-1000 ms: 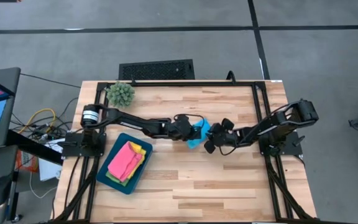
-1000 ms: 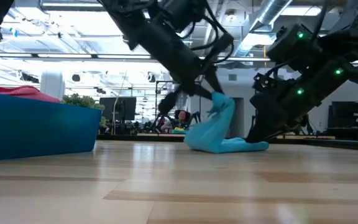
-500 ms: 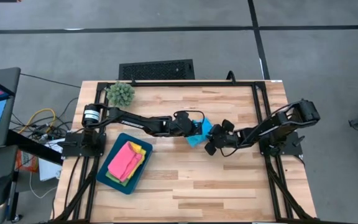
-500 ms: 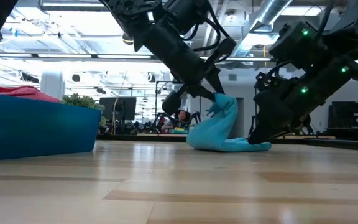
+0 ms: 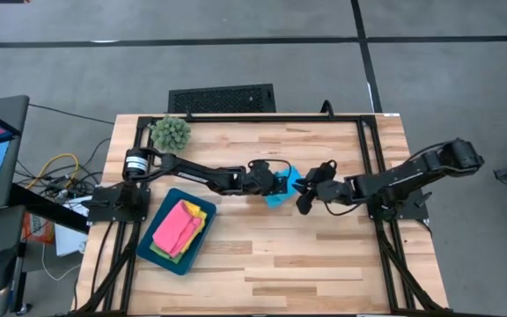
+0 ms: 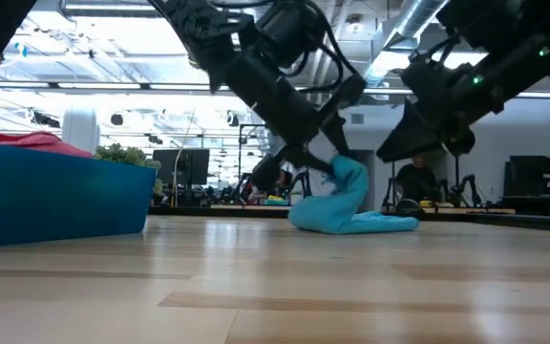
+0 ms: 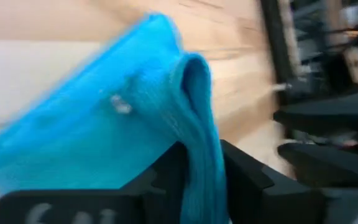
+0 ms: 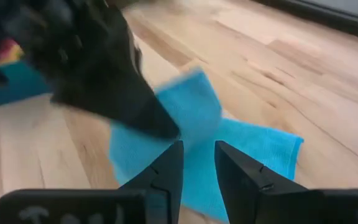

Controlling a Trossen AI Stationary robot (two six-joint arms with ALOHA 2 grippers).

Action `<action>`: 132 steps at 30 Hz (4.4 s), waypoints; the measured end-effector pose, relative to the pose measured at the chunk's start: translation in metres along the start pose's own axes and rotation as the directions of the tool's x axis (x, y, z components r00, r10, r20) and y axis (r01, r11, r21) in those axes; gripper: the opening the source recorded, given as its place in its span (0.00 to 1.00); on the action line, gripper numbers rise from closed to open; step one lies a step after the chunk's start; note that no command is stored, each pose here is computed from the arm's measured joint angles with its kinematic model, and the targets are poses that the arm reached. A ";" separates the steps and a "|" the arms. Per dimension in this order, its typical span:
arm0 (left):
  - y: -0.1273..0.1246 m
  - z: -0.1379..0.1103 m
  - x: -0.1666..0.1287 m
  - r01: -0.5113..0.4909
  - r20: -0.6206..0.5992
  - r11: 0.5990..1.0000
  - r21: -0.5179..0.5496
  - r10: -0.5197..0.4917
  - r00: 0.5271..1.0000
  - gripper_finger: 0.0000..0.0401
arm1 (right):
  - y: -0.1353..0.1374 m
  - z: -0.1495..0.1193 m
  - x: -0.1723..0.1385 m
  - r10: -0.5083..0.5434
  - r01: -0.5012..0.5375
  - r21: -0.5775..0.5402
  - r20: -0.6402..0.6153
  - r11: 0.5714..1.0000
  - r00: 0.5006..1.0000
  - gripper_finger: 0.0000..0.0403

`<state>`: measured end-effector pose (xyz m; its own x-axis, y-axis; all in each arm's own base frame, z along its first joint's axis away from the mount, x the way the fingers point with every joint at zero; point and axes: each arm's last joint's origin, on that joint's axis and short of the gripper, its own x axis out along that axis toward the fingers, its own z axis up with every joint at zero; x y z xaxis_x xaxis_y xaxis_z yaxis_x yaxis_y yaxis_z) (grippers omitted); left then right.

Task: Fold microfiber towels
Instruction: Fold the blue microfiber towel, then put the blue microfiber towel into the blue bin

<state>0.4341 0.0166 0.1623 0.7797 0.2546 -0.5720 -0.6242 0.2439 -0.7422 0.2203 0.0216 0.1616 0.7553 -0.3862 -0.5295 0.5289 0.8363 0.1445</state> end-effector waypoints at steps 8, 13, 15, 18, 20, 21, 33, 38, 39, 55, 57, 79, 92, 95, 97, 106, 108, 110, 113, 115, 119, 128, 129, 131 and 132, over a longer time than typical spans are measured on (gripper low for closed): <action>-0.003 0.001 0.015 0.075 -0.011 0.997 -0.028 -0.075 0.997 0.37 | -0.001 0.000 -0.002 0.003 -0.003 -0.001 -0.007 1.000 1.000 0.29; 0.001 0.015 0.018 0.061 0.026 0.996 -0.072 -0.059 0.998 0.49 | 0.001 0.003 -0.008 0.025 -0.026 0.017 0.010 1.000 1.000 0.29; 0.003 0.021 0.020 0.061 0.022 0.993 -0.096 -0.059 0.998 0.53 | 0.001 0.005 -0.012 0.035 -0.035 0.020 0.017 0.999 0.999 0.29; 0.006 0.030 0.021 0.064 0.017 0.992 -0.111 -0.063 0.998 0.57 | 0.001 0.006 -0.017 0.049 -0.050 0.029 0.023 0.998 0.999 0.29; 0.005 0.037 0.022 0.089 0.014 0.989 -0.122 -0.088 0.996 0.60 | 0.000 0.006 -0.020 0.044 -0.044 0.051 0.007 0.998 0.999 0.29; 0.004 0.041 0.022 0.112 0.016 0.986 -0.122 -0.111 0.994 0.60 | -0.002 0.004 -0.021 0.033 -0.032 0.071 -0.015 0.997 0.999 0.29; -0.015 0.096 -0.005 0.311 -0.016 0.950 0.000 -0.311 0.950 0.62 | -0.017 -0.014 -0.033 0.011 0.109 0.421 -0.275 0.901 0.961 0.35; -0.023 0.104 -0.019 0.325 -0.007 0.946 0.019 -0.325 0.946 0.62 | -0.022 -0.017 -0.023 -0.035 0.157 0.381 -0.308 0.911 0.951 0.48; -0.025 0.105 -0.022 0.329 -0.005 0.944 0.027 -0.329 0.944 0.62 | -0.022 -0.018 -0.020 -0.038 0.162 0.376 -0.317 0.912 0.948 0.51; -0.042 0.111 -0.050 0.387 -0.002 0.915 0.116 -0.390 0.921 0.62 | -0.014 -0.022 0.002 0.060 0.096 0.422 -0.343 0.902 0.937 0.61; -0.042 0.110 -0.049 0.384 -0.009 0.916 0.119 -0.385 0.923 0.62 | -0.014 -0.018 -0.001 0.075 0.079 0.437 -0.323 0.896 0.943 0.61; -0.039 0.107 -0.048 0.361 -0.041 0.924 0.123 -0.359 0.932 0.62 | -0.009 -0.034 0.026 0.082 0.093 0.436 -0.365 0.895 0.927 0.55; -0.042 0.098 -0.049 0.383 -0.105 0.916 0.121 -0.372 0.922 0.62 | -0.009 -0.013 0.013 0.162 -0.022 0.461 -0.267 0.887 0.950 0.04; -0.042 0.092 -0.049 0.382 -0.142 0.915 0.131 -0.364 0.920 0.62 | -0.015 -0.007 0.012 0.142 -0.018 0.455 -0.240 0.890 0.960 0.07; -0.043 0.089 -0.049 0.380 -0.155 0.915 0.138 -0.359 0.920 0.62 | -0.018 -0.001 0.012 0.129 -0.023 0.421 -0.225 0.907 0.966 0.07; -0.040 0.069 -0.049 0.322 -0.225 0.924 0.204 -0.276 0.934 0.62 | -0.039 0.005 0.020 0.016 0.066 0.292 -0.270 0.954 0.963 0.05; -0.038 0.061 -0.049 0.297 -0.255 0.926 0.232 -0.237 0.937 0.62 | -0.042 0.005 0.021 0.005 0.075 0.284 -0.271 0.956 0.963 0.09; -0.036 0.051 -0.050 0.275 -0.288 0.920 0.280 -0.193 0.938 0.62 | -0.044 0.006 0.022 0.001 0.077 0.280 -0.267 0.957 0.964 0.14; -0.032 0.036 -0.052 0.214 -0.301 0.908 0.361 -0.104 0.948 0.62 | -0.048 0.009 0.022 -0.006 0.081 0.279 -0.260 0.957 0.966 0.19; -0.031 0.027 -0.054 0.171 -0.277 0.889 0.424 -0.052 0.960 0.62 | -0.053 0.014 0.020 0.001 0.073 0.298 -0.242 0.952 0.970 0.23; -0.034 0.015 -0.057 0.147 -0.215 0.836 0.529 -0.036 0.976 0.62 | -0.062 0.026 0.012 0.032 0.036 0.333 -0.195 0.942 0.980 0.32; -0.029 0.000 -0.042 0.144 -0.195 0.826 0.545 -0.043 0.980 0.62 | -0.080 0.033 -0.005 0.029 0.044 0.325 -0.215 0.945 0.976 0.51; -0.026 -0.002 -0.041 0.139 -0.208 0.825 0.548 -0.026 0.978 0.62 | -0.081 0.030 -0.005 0.019 0.058 0.309 -0.241 0.949 0.970 0.52; -0.025 -0.009 -0.032 0.150 -0.208 0.827 0.541 -0.041 0.977 0.62 | -0.082 0.027 0.000 0.008 0.072 0.284 -0.271 0.956 0.963 0.54; -0.021 -0.011 -0.031 0.128 -0.210 0.832 0.540 -0.013 0.978 0.62 | -0.082 0.025 0.002 0.006 0.078 0.276 -0.290 0.958 0.957 0.54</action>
<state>0.4239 -0.0069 0.1916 0.7810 0.0487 -0.6227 -0.4466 0.7405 -0.5021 0.1877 -0.0573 0.1693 0.6137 -0.2519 -0.7483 0.6721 0.6640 0.3277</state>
